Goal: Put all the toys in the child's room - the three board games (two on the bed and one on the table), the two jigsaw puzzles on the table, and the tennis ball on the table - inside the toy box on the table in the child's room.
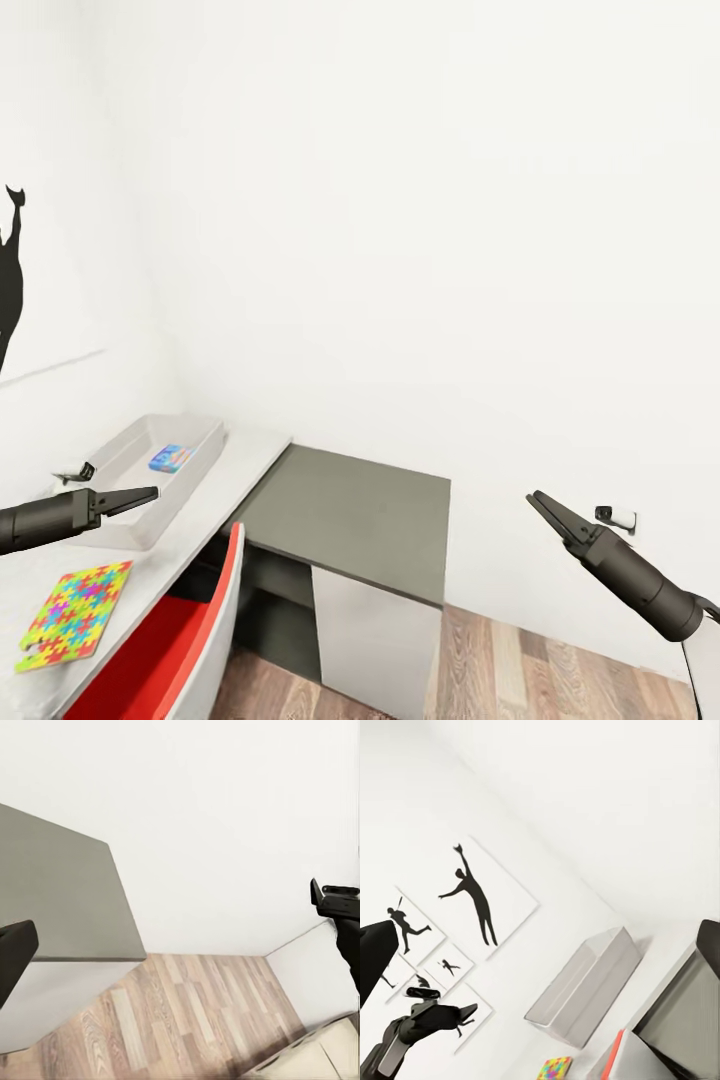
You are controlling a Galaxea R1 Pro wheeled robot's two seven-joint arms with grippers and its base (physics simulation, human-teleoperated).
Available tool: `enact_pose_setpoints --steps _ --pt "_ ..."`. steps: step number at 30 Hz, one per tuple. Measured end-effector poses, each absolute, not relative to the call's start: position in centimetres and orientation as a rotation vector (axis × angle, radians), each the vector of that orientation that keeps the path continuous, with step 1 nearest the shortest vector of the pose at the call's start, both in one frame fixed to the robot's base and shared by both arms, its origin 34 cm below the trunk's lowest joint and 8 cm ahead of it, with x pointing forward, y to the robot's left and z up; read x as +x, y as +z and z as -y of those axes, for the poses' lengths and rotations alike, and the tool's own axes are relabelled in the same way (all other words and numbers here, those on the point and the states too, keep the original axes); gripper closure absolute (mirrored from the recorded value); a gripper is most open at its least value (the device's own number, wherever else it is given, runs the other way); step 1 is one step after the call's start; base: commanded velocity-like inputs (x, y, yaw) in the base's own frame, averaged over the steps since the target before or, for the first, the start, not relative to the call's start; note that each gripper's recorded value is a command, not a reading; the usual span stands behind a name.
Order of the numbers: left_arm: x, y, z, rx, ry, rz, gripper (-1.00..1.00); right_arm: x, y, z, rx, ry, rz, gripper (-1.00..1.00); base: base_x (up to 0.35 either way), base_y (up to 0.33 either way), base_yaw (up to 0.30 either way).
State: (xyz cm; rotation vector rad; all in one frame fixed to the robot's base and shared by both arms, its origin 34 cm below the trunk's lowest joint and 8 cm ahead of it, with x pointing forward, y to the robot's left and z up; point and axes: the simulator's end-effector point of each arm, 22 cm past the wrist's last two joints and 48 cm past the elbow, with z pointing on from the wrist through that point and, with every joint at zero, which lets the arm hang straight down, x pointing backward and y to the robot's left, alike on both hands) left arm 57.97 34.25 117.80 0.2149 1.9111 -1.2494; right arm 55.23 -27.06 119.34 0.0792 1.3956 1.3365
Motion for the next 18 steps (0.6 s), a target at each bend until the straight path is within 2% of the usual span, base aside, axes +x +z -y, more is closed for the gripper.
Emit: enact_pose_setpoints --steps 5,18 --pt "58.0 117.8 -34.2 0.216 -1.249 -1.91 -1.0 55.2 119.3 27.1 0.08 1.339 -1.394 -1.0 -0.115 0.0 -0.259" --pt "58.0 117.8 -34.2 0.216 -1.251 -1.911 -1.0 55.6 117.9 27.7 0.12 1.351 -1.417 -1.0 -0.041 0.0 -0.279"
